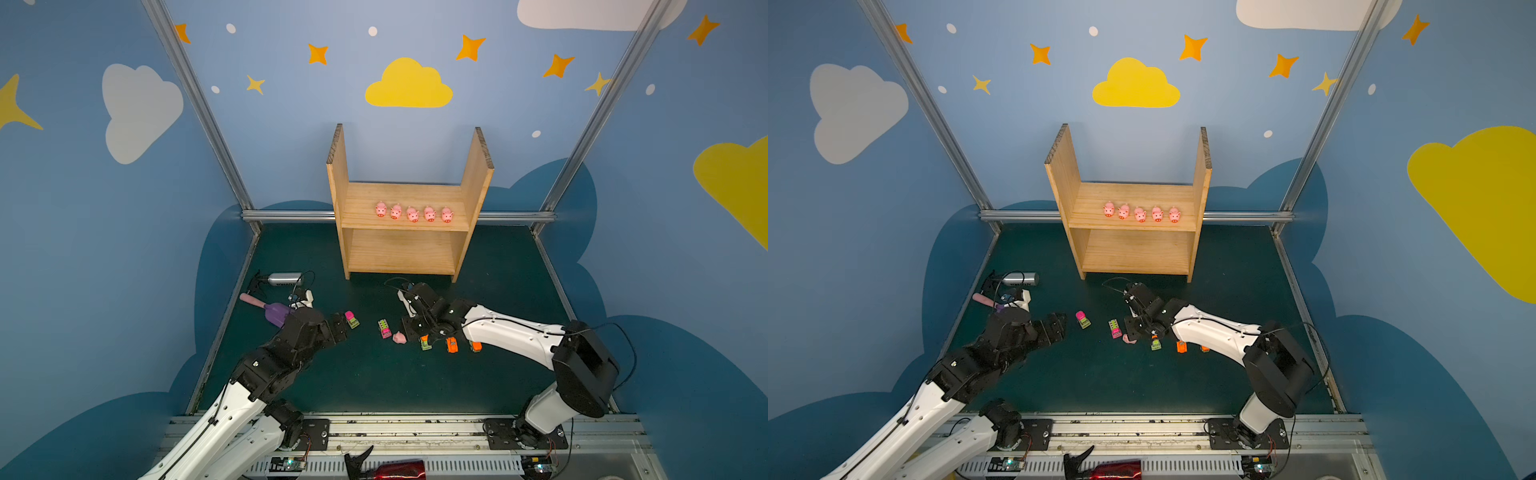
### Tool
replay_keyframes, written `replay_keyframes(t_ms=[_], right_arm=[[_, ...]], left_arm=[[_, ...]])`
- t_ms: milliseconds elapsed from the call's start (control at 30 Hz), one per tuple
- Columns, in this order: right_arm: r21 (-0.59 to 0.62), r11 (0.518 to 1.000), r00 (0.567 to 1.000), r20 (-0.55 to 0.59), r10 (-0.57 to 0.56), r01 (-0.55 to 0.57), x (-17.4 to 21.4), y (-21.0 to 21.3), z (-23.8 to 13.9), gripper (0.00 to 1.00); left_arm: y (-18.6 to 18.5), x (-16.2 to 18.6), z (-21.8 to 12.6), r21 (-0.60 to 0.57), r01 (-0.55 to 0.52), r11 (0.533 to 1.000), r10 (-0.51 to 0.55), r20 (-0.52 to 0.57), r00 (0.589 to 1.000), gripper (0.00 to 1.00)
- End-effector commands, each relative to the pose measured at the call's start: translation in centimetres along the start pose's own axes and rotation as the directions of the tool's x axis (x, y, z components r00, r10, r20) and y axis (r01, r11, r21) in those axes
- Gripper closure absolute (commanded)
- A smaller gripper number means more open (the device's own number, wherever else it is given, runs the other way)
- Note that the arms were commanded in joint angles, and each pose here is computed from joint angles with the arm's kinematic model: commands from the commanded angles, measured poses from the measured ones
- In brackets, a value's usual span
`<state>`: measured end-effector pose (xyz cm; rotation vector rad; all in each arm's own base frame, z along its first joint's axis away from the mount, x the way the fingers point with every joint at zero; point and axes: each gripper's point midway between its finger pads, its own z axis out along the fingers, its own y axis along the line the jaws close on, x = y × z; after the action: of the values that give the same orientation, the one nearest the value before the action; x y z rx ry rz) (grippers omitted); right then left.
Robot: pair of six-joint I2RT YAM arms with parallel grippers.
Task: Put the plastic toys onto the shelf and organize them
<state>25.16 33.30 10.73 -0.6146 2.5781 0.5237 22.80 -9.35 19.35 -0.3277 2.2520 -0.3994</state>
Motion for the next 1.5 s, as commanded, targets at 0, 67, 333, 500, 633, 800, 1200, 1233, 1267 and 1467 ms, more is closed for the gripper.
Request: replay_keyframes(t_ms=[0, 67, 333, 500, 633, 800, 1200, 1233, 1267, 1467], right_arm=[[0.055, 0.998, 0.996, -0.080, -0.030, 0.034, 0.1, -1.0, 1.1, 0.74], [0.063, 0.997, 0.994, -0.109, -0.031, 0.038, -0.1, -1.2, 1.9, 0.74], [0.080, 0.996, 0.979, -0.203, -0.018, 0.035, 0.0, -2.2, 4.5, 0.74], [0.069, 0.997, 0.968, -0.252, -0.015, 0.033, 0.7, -2.2, 5.6, 0.74], [0.059, 0.998, 0.959, -0.282, -0.015, 0.032, 1.2, -2.0, 6.5, 0.74], [0.051, 0.998, 0.949, -0.314, -0.023, 0.042, 1.7, -2.1, 7.7, 0.74], [0.012, 0.999, 0.937, -0.348, -0.040, 0.047, 2.4, -1.5, 7.8, 0.74], [0.008, 0.999, 0.936, -0.349, -0.041, 0.047, 2.4, -1.5, 7.7, 0.74], [0.002, 0.999, 0.935, -0.351, -0.045, 0.049, 2.5, -1.4, 7.6, 0.74], [-0.018, 0.998, 0.932, -0.357, -0.062, 0.060, 3.2, -0.7, 6.7, 0.73]], left_arm=[[0.7, 1.0, 0.3, -0.021, 0.005, 1.000, -0.005, -0.032, 0.999, 0.00], [0.7, 1.0, 0.3, -0.016, 0.006, 1.000, -0.007, -0.029, 1.000, 0.00], [1.0, 1.0, -0.1, -0.010, 0.009, 1.000, -0.009, -0.011, 1.000, 0.00], [0.8, 0.9, -0.1, 0.001, 0.004, 1.000, -0.004, -0.006, 1.000, 0.00], [0.6, 0.8, -0.1, 0.008, 0.004, 1.000, -0.004, -0.001, 1.000, 0.00], [0.7, 0.8, 0.0, 0.009, 0.003, 1.000, -0.003, -0.003, 1.000, 0.00], [0.6, 0.8, -0.1, 0.016, 0.005, 1.000, -0.005, 0.001, 1.000, 0.00], [0.6, 0.8, -0.1, 0.015, 0.005, 1.000, -0.005, 0.001, 1.000, 0.00], [0.6, 0.8, -0.1, 0.016, 0.004, 1.000, -0.004, 0.001, 1.000, 0.00], [0.6, 0.8, -0.2, 0.016, 0.005, 1.000, -0.005, 0.001, 1.000, 0.00]])
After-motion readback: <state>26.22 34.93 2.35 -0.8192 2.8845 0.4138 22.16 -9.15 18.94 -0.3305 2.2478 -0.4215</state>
